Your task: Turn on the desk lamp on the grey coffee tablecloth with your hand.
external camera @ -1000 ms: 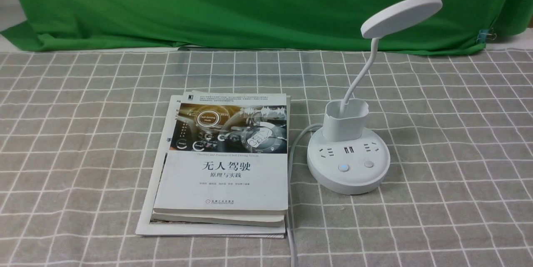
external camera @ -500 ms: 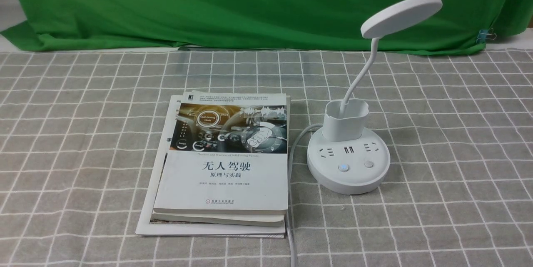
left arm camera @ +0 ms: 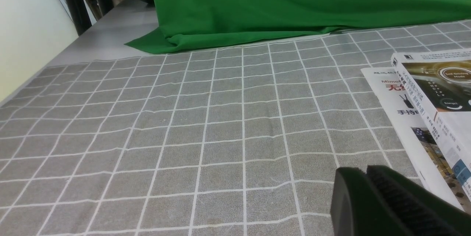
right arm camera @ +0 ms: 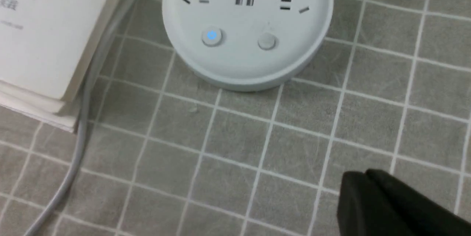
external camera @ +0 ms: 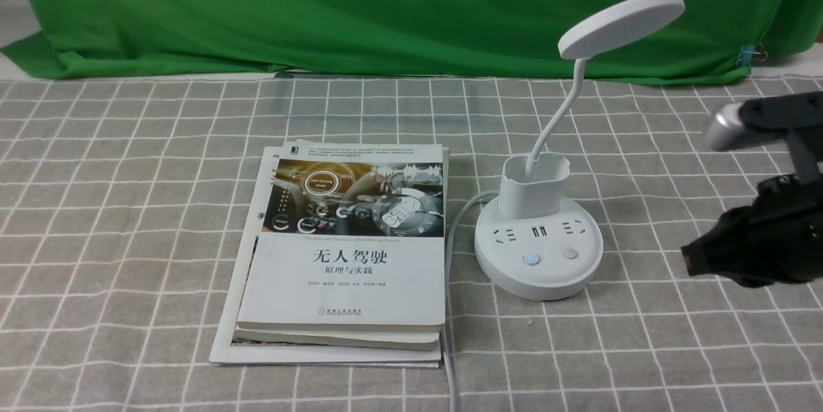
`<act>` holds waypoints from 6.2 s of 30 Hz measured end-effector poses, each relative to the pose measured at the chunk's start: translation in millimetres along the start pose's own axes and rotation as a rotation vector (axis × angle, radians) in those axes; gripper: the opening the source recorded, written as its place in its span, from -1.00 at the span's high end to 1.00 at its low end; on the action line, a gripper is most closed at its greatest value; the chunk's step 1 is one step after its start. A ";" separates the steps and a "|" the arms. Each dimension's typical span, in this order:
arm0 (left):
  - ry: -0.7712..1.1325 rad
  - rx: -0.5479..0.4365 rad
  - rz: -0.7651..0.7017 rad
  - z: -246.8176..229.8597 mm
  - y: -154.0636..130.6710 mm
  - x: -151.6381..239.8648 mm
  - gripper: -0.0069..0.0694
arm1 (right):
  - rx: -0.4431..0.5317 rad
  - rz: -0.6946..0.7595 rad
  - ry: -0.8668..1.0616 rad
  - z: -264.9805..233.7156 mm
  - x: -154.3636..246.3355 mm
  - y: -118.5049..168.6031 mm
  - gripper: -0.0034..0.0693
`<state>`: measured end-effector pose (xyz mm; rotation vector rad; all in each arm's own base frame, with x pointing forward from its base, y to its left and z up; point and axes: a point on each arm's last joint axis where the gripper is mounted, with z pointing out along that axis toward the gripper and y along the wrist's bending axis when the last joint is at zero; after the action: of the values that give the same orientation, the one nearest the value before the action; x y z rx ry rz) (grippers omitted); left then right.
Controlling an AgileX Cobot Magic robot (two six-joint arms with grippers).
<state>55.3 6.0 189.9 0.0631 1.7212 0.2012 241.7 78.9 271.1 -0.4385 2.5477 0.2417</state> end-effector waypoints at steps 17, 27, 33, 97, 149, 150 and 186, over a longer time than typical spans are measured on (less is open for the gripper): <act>0.000 0.000 0.000 0.0 0.0 0.0 0.77 | -0.024 -0.044 0.135 64.4 -26.0 3.6 0.81; 0.000 0.000 0.000 0.0 0.0 0.0 0.77 | -0.043 -0.071 0.171 102.3 -43.8 13.4 0.81; 0.000 0.000 0.000 0.0 0.0 0.0 0.77 | -0.055 -0.101 0.153 118.7 -45.7 26.6 0.81; 0.000 0.000 0.000 0.0 0.0 0.0 0.77 | -0.067 -0.051 -0.251 -60.4 51.6 29.3 0.77; -0.001 0.000 0.000 0.0 0.0 -0.1 0.77 | 0.264 -0.001 -0.836 -38.5 212.0 -5.2 0.73; -0.001 0.000 0.000 0.0 0.0 -0.1 0.77 | 0.264 -0.001 -0.836 -38.5 212.0 -5.2 0.73; -0.001 0.000 0.000 0.0 0.0 -0.1 0.77 | 0.264 -0.001 -0.834 -38.4 212.1 -5.1 0.44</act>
<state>55.3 6.0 190.0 0.0632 1.7201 0.2013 54.9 9.3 188.7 -0.1761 1.7264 0.0593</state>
